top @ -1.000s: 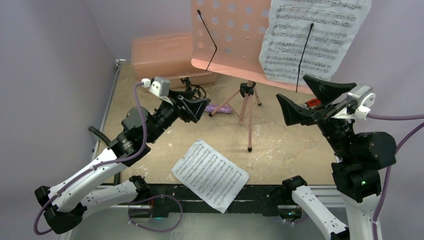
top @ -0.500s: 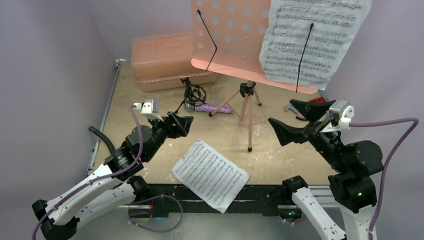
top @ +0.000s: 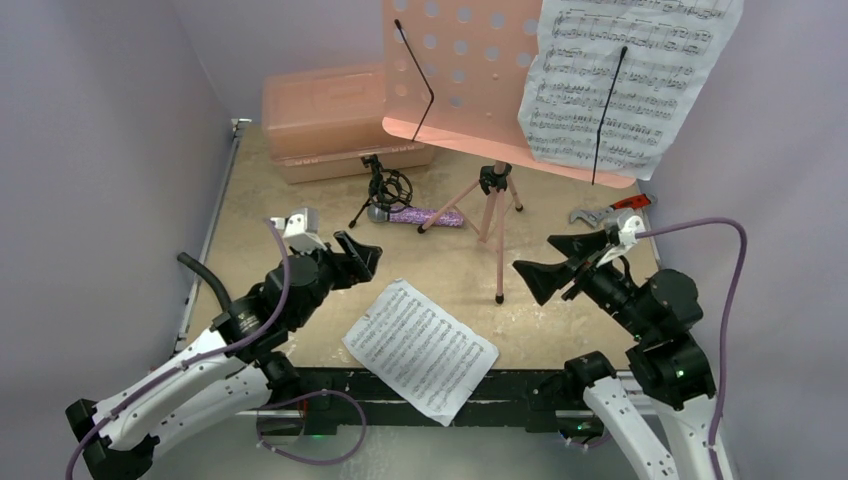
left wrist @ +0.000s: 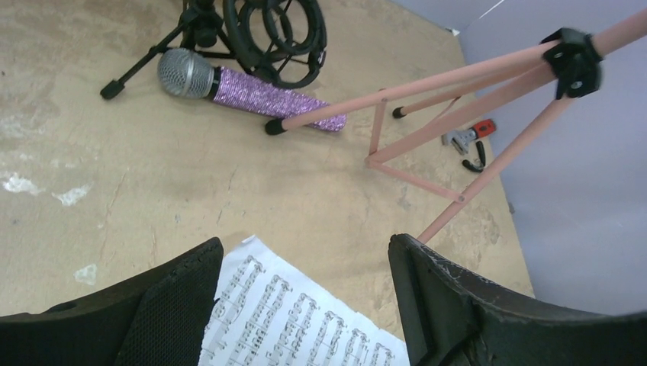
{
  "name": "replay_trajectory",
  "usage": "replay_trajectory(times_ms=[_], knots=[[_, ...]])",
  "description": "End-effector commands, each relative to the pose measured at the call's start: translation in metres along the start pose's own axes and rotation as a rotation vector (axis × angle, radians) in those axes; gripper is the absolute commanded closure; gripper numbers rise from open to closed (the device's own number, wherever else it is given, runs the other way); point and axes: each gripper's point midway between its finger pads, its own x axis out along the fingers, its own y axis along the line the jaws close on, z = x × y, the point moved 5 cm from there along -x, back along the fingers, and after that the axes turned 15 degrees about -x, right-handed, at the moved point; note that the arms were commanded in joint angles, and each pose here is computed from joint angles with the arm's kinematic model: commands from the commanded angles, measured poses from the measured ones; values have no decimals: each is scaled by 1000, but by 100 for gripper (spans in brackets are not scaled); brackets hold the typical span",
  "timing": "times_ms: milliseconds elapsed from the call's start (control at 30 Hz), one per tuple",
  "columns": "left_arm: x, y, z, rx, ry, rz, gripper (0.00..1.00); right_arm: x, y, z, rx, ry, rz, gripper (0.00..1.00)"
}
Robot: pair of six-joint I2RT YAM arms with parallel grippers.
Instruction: Set up the instrument practice props
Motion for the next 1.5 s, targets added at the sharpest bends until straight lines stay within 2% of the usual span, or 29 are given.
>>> replay_trajectory(times_ms=[0, 333, 567, 733, 967, 1467], knots=[[6, 21, -22, -66, 70, 106, 22, 8, -5, -18, 78, 28, -32, 2], [14, 71, -64, -186, 147, 380, 21, 33, -9, -74, 150, 200, 23, 2], [-2, 118, -94, -274, 216, 628, 19, 49, -25, -107, 226, 370, -68, 2], [-24, 149, -111, -475, 197, 813, 19, 55, -27, -117, 251, 433, -62, 2], [-23, 159, -125, -633, 204, 741, 23, 52, -24, -110, 238, 390, -50, 2], [21, 125, -143, -640, 294, 432, 29, 47, -23, -97, 201, 326, -47, 2]])
